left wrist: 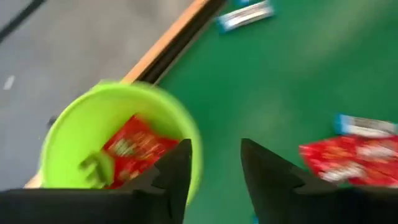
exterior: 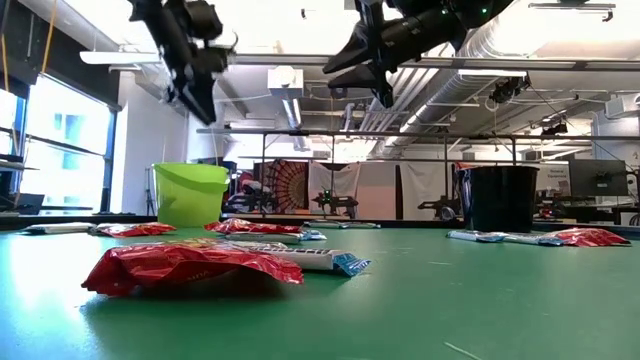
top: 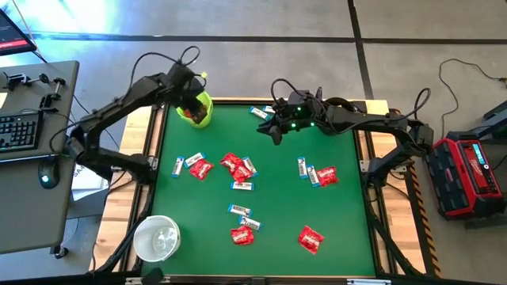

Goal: Sort candy by brand, put in halloween buckets
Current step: Put the red candy into the green bucket

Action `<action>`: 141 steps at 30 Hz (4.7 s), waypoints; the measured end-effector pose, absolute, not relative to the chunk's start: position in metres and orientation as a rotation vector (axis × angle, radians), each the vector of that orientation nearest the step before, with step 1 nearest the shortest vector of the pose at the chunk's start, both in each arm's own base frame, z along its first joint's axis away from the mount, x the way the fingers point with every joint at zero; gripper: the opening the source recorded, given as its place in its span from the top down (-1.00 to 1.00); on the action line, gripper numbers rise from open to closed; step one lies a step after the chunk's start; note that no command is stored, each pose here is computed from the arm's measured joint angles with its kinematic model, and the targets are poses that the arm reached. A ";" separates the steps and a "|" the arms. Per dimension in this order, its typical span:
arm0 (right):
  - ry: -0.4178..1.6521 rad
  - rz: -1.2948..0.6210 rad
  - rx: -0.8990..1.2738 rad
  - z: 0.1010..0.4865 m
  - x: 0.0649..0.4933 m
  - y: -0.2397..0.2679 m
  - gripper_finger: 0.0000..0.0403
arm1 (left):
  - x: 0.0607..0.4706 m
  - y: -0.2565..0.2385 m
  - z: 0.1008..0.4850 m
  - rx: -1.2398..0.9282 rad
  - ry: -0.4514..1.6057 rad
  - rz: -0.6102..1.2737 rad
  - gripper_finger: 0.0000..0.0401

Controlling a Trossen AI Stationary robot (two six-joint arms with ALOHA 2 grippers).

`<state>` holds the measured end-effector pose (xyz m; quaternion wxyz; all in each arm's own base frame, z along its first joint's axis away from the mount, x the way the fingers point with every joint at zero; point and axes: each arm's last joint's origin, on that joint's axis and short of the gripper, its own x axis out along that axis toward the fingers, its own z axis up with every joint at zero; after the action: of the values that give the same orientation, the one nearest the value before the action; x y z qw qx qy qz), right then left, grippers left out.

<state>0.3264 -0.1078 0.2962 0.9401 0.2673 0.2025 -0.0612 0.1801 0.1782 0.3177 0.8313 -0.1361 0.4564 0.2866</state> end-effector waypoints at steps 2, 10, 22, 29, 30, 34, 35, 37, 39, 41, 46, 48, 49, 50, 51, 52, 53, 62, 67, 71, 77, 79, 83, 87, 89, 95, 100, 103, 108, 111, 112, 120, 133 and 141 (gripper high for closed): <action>0.414 -0.125 0.526 0.296 0.326 -0.108 0.71 | 0.185 0.163 0.324 -0.242 0.944 0.521 0.49; 0.418 -0.117 0.488 0.296 0.327 -0.107 0.90 | 0.212 0.125 0.316 -0.270 1.007 0.350 0.98; 0.426 -0.096 0.468 0.296 0.329 -0.100 0.98 | 0.257 0.069 0.303 0.023 1.033 0.033 0.94; 0.436 -0.076 0.461 0.295 0.330 -0.094 0.98 | 0.283 0.045 0.278 0.078 1.124 -0.048 0.55; 0.441 -0.075 0.462 0.295 0.330 -0.093 0.98 | 0.285 0.043 0.274 0.089 1.141 -0.047 0.48; 0.484 -0.073 0.434 0.291 0.328 -0.093 0.99 | 0.291 0.038 0.267 0.132 1.172 -0.040 0.30; 0.498 -0.075 0.428 0.290 0.327 -0.092 1.00 | 0.292 0.037 0.266 0.135 1.162 -0.041 0.28; 0.523 -0.104 0.397 0.288 0.325 -0.093 1.00 | 0.292 0.038 0.265 0.135 1.113 -0.030 0.29; 0.551 -0.119 0.357 0.288 0.322 -0.092 1.00 | 0.287 0.039 0.261 0.123 1.083 -0.017 0.34; 0.561 -0.114 0.324 0.289 0.321 -0.089 1.00 | 0.280 0.039 0.255 0.111 1.069 -0.003 0.41; 0.567 -0.099 0.284 0.289 0.323 -0.083 1.00 | 0.262 0.037 0.243 0.098 1.054 0.006 0.52; 0.563 -0.093 0.274 0.287 0.323 -0.081 1.00 | 0.256 0.036 0.236 0.089 1.076 0.004 0.53; 0.549 -0.090 0.268 0.284 0.323 -0.080 1.00 | 0.255 0.036 0.232 0.084 1.087 0.005 0.52; 0.533 -0.087 0.262 0.279 0.323 -0.080 1.00 | 0.254 0.036 0.229 0.082 1.092 0.006 0.52; 0.516 -0.084 0.263 0.272 0.323 -0.080 1.00 | 0.253 0.036 0.225 0.082 1.095 0.005 0.50; 0.505 -0.084 0.279 0.264 0.321 -0.079 1.00 | 0.254 0.036 0.221 0.083 1.096 0.005 0.49; 0.497 -0.087 0.298 0.256 0.320 -0.079 1.00 | 0.254 0.036 0.217 0.083 1.096 0.005 0.47; 0.407 -0.111 0.365 0.240 0.306 -0.072 1.00 | 0.262 0.039 0.186 0.124 1.137 0.008 0.15; 0.366 -0.129 0.336 0.252 0.307 -0.072 1.00 | 0.267 0.041 0.169 0.187 1.214 0.021 0.06; 0.372 -0.130 0.332 0.251 0.307 -0.072 1.00 | 0.271 0.045 0.154 0.187 1.272 0.044 0.06; 0.374 -0.134 0.333 0.251 0.307 -0.072 1.00 | 0.276 0.047 0.136 0.181 1.329 0.037 0.08; 0.374 -0.134 0.333 0.251 0.307 -0.072 1.00 | 0.277 0.047 0.135 0.181 1.328 0.035 0.12; 0.376 -0.134 0.334 0.251 0.307 -0.072 1.00 | 0.277 0.047 0.135 0.178 1.322 0.034 0.28; 0.375 -0.142 0.332 0.251 0.307 -0.073 1.00 | 0.278 0.047 0.134 0.160 1.316 0.038 0.52; 0.376 -0.144 0.332 0.251 0.307 -0.073 1.00 | 0.278 0.048 0.134 0.140 1.312 0.043 0.68; 0.375 -0.157 0.326 0.251 0.307 -0.073 1.00 | 0.277 0.051 0.141 0.085 1.268 0.063 0.96; 0.375 -0.163 0.317 0.251 0.307 -0.073 1.00 | 0.271 0.056 0.159 0.045 1.207 0.092 0.99; 0.375 -0.163 0.316 0.251 0.307 -0.073 1.00 | 0.266 0.060 0.173 0.006 1.160 0.128 1.00; 0.375 -0.163 0.313 0.251 0.307 -0.073 1.00 | 0.252 0.067 0.199 -0.075 1.077 0.213 1.00; 0.375 -0.162 0.306 0.251 0.307 -0.073 1.00 | 0.240 0.073 0.215 -0.117 1.022 0.297 1.00; 0.376 -0.162 0.305 0.251 0.307 -0.073 1.00 | 0.236 0.075 0.221 -0.133 1.000 0.328 1.00; 0.375 -0.162 0.305 0.251 0.307 -0.073 1.00 | 0.198 0.102 0.279 -0.220 0.871 0.664 1.00; 0.373 -0.167 0.330 0.251 0.307 -0.073 1.00 | 0.145 0.173 0.294 -0.425 1.029 0.867 1.00; 0.371 -0.176 0.354 0.251 0.307 -0.074 1.00 | 0.149 0.204 0.260 -0.475 1.187 0.811 1.00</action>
<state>0.3069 -0.0736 0.2508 0.9635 0.1750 0.1831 -0.0872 0.1486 0.2045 0.2597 0.7270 -0.2155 0.5382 0.3679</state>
